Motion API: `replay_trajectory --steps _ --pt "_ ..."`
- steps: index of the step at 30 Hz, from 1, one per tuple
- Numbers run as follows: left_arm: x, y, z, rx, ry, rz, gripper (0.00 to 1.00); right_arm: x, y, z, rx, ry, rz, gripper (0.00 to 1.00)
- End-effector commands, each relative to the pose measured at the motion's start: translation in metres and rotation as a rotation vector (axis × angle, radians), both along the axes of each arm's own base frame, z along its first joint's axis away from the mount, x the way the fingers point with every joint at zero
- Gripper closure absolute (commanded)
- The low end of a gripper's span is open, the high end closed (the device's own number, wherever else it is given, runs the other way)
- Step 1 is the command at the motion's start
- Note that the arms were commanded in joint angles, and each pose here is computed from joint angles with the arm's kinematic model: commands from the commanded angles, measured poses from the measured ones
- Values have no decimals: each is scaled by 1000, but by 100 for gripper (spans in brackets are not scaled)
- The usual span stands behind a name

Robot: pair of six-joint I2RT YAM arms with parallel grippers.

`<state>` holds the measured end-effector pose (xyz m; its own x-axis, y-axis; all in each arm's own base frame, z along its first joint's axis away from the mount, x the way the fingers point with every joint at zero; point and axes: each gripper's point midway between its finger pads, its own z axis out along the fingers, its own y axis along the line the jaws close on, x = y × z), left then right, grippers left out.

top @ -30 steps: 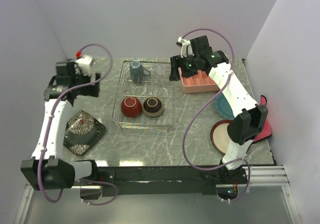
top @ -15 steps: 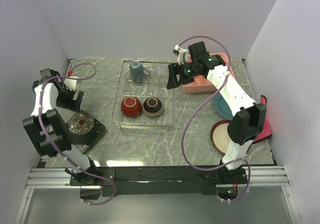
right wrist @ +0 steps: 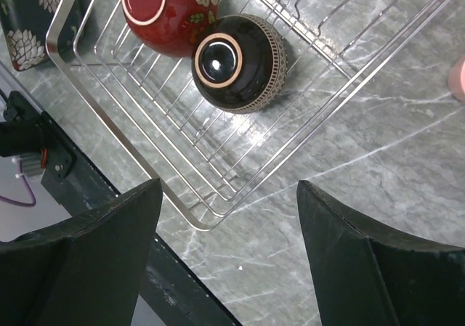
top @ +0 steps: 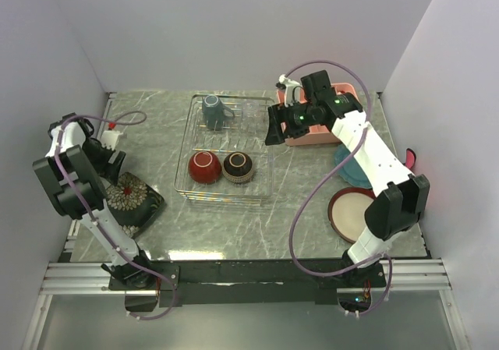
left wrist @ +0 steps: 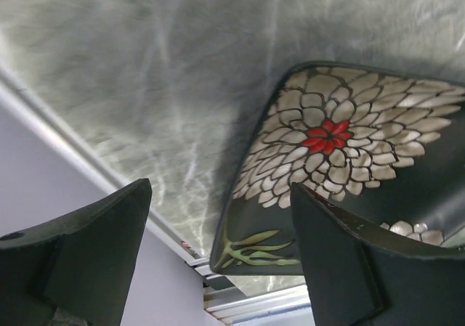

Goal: Load the mixed dishes into the dish rack

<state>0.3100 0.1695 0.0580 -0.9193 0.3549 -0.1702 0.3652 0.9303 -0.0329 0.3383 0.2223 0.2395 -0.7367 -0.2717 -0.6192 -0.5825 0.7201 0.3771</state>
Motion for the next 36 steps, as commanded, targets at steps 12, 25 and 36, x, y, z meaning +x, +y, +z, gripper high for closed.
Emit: replay_trajectory --steps 12,25,36 --pt "-51 -35 -35 -196 282 -144 50 -12 -8 9 -11 -71 16 17" --pt "2 -63 36 -243 -45 -160 99 23 63 32 121 -131 297 0" --pt "-23 -81 105 -160 -282 -472 99 -24 157 32 245 -160 685 0"
